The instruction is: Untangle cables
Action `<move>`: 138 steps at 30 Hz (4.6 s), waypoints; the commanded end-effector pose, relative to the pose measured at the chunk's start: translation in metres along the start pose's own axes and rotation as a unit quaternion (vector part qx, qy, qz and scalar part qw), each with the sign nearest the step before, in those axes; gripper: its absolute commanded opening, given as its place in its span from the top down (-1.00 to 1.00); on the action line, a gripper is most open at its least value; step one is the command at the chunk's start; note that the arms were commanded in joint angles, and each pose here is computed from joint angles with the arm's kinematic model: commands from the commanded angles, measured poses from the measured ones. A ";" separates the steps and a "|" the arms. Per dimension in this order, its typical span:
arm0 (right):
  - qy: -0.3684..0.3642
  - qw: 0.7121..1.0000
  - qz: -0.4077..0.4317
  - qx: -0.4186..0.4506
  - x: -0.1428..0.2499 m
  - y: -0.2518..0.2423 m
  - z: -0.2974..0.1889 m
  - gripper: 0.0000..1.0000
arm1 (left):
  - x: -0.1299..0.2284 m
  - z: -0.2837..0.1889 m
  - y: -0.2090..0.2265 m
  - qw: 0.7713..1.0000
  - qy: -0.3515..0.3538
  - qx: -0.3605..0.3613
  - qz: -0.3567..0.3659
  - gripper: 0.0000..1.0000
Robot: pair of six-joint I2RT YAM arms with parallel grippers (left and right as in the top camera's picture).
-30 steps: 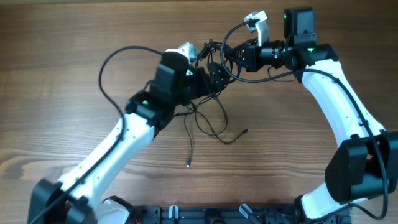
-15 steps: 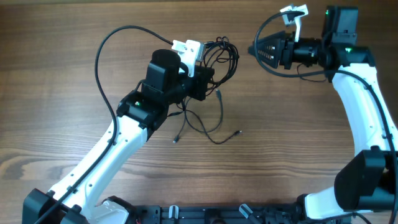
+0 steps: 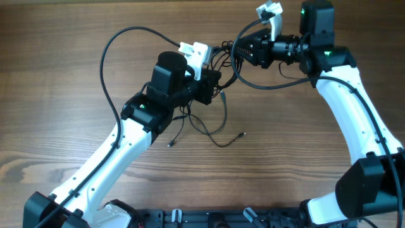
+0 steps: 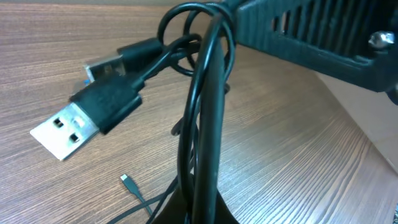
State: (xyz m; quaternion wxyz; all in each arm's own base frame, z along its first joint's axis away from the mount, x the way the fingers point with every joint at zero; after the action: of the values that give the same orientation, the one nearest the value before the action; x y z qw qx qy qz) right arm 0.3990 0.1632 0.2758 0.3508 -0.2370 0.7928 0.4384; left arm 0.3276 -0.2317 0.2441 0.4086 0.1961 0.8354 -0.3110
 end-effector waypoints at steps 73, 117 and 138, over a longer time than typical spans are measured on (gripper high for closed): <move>-0.071 0.994 -0.013 0.087 0.001 -0.054 -0.110 0.91 | 0.048 -0.035 0.081 0.959 0.100 -0.147 -0.220 0.92; -0.067 0.952 0.286 0.083 0.146 -0.084 0.058 -0.72 | -0.002 -0.032 0.039 0.887 0.051 0.063 -0.455 0.92; -0.175 0.937 0.264 0.150 0.120 -0.146 0.034 -0.64 | -0.019 -0.054 -0.010 0.891 0.091 0.231 -0.379 0.92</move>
State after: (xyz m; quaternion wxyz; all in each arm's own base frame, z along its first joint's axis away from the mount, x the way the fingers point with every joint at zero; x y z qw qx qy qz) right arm 0.4070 0.1615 0.1001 0.3383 0.0737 0.7994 0.4910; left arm 0.3137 -0.2130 0.2683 0.1003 -0.1050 0.8005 -0.5815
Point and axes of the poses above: each gripper's point midway between its finger pads, its own z axis out along the fingers, its own y axis along the line the jaws close on, x = y × z, the point moved 4 cm from there along -z, back along the fingers, and after that the axes turned 4 degrees about z, right-handed, at the moved point
